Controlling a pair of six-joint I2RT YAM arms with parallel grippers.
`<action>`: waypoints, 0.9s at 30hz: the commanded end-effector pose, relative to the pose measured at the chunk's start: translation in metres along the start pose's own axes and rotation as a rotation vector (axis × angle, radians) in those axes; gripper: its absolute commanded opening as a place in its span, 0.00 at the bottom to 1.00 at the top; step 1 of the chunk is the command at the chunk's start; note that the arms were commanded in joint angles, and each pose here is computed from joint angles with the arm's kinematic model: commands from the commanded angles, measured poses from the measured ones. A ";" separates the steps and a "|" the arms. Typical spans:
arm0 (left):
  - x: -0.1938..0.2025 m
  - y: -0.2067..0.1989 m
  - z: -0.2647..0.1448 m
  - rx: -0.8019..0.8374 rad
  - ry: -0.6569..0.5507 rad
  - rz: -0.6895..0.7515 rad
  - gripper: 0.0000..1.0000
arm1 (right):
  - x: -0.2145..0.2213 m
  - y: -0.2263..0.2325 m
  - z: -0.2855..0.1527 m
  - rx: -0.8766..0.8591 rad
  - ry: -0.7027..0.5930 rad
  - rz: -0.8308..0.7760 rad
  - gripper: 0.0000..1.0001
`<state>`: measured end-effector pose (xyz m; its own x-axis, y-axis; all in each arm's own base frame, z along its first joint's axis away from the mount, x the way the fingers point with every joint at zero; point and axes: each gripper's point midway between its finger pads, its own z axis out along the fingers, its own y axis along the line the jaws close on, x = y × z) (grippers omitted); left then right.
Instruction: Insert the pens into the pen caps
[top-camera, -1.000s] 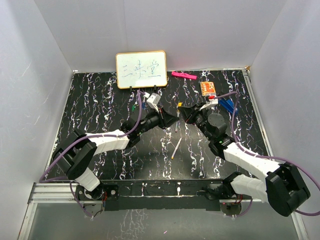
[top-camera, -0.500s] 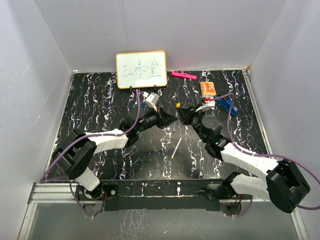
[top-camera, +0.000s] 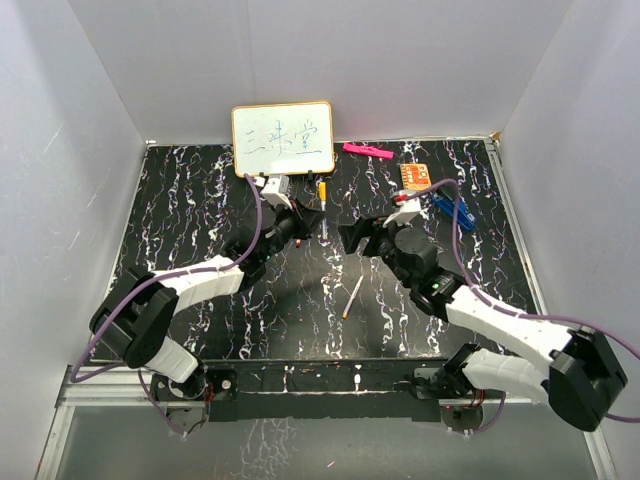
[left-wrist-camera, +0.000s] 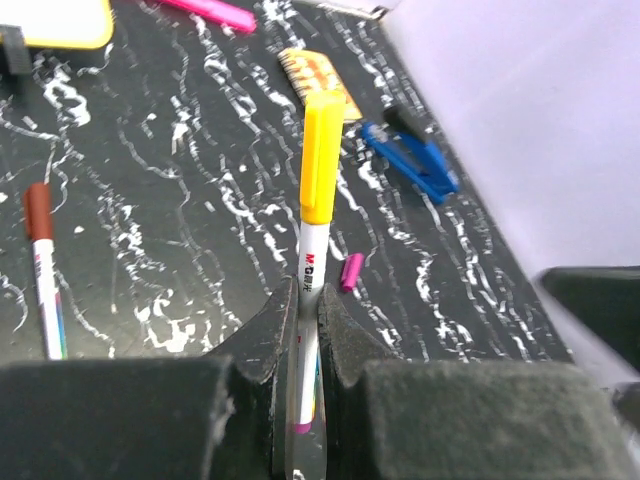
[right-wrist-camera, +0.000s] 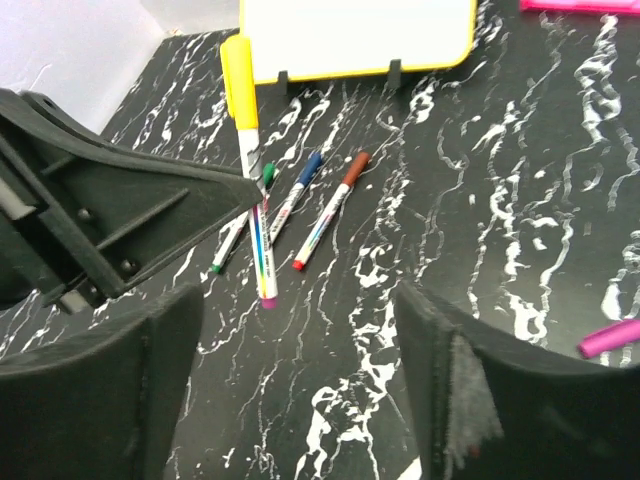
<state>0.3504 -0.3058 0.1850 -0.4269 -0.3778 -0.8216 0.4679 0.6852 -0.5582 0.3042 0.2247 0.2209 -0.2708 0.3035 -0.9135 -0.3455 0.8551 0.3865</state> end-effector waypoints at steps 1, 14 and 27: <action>0.007 0.025 0.008 -0.142 0.060 0.072 0.00 | -0.074 -0.001 -0.023 0.051 -0.212 0.018 0.84; 0.058 0.080 0.055 -0.361 0.352 0.220 0.00 | -0.061 -0.053 -0.043 0.316 -0.188 0.058 0.98; 0.072 0.119 0.068 -0.528 0.441 0.306 0.00 | -0.046 -0.060 -0.039 0.343 -0.151 0.056 0.98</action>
<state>0.4184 -0.3009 0.0451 -0.6651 0.0590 -0.7445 0.2556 0.9547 -0.1527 0.2982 0.1437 0.2281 -0.1759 0.3459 -0.9216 -0.0145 0.9352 0.3538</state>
